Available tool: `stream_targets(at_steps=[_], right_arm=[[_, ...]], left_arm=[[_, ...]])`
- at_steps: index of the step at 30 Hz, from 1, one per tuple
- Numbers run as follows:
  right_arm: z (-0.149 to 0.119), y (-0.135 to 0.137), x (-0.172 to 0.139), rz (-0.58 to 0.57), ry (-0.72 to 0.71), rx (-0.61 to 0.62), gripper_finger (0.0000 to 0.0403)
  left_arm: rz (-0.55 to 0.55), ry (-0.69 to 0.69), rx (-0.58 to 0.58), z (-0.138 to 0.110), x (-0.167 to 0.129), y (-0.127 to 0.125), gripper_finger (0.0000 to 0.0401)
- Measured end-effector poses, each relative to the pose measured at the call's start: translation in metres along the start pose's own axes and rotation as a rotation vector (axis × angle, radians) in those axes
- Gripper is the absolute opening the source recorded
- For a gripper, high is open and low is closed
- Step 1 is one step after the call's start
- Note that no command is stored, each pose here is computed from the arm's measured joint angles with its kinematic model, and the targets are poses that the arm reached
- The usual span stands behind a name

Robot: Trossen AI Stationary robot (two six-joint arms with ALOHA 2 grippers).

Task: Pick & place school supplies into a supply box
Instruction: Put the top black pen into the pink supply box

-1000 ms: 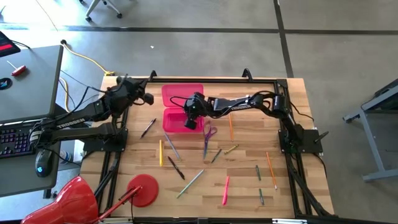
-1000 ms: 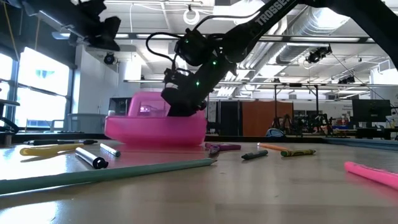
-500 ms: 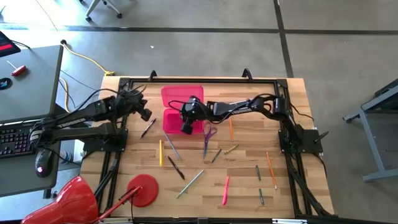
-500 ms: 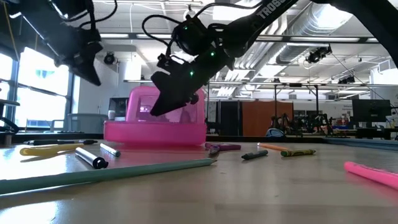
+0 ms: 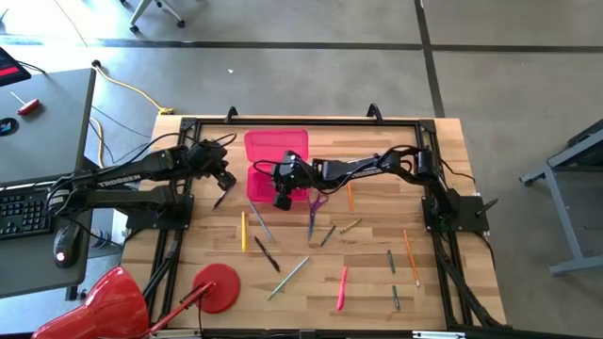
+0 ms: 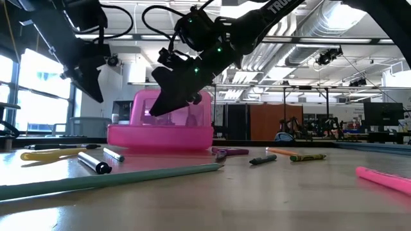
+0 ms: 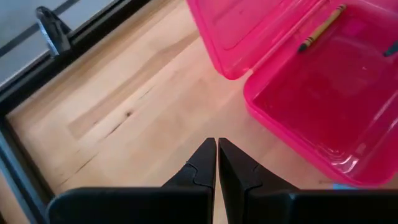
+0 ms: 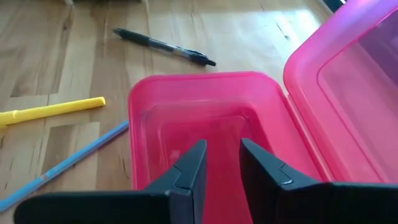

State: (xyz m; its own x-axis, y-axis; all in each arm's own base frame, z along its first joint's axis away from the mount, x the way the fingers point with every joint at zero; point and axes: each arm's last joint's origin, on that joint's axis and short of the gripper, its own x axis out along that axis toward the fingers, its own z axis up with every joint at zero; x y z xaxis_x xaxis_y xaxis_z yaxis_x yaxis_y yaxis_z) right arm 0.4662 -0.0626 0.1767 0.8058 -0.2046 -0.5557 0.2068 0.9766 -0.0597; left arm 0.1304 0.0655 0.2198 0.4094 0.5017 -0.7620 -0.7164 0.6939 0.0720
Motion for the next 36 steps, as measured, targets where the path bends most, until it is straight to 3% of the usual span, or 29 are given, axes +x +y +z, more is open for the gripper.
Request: stream_targets(at_steps=[6, 15, 24, 30, 36], right_arm=[[0.000, 0.000, 0.000, -0.001, -0.003, 0.008, 0.0074], [0.000, 0.006, -0.001, 0.013, -0.002, 0.065, 0.0074], [0.003, 0.029, -0.004, 0.054, -0.033, 0.156, 0.0074], [0.011, 0.047, -0.008, 0.095, -0.117, 0.146, 0.0074], [0.010, 0.058, -0.010, 0.117, -0.112, 0.131, 0.0074]], left_arm=[[-0.056, 0.028, 0.003, -0.001, 0.002, -0.002, 0.0046], [-0.226, 0.066, 0.047, -0.002, 0.001, -0.007, 0.0046], [-0.195, 0.150, 0.037, -0.006, 0.015, -0.010, 0.0047], [-0.115, 0.257, -0.150, -0.008, 0.032, -0.014, 0.0046], [-0.111, 0.310, -0.156, -0.011, 0.037, -0.016, 0.0047]])
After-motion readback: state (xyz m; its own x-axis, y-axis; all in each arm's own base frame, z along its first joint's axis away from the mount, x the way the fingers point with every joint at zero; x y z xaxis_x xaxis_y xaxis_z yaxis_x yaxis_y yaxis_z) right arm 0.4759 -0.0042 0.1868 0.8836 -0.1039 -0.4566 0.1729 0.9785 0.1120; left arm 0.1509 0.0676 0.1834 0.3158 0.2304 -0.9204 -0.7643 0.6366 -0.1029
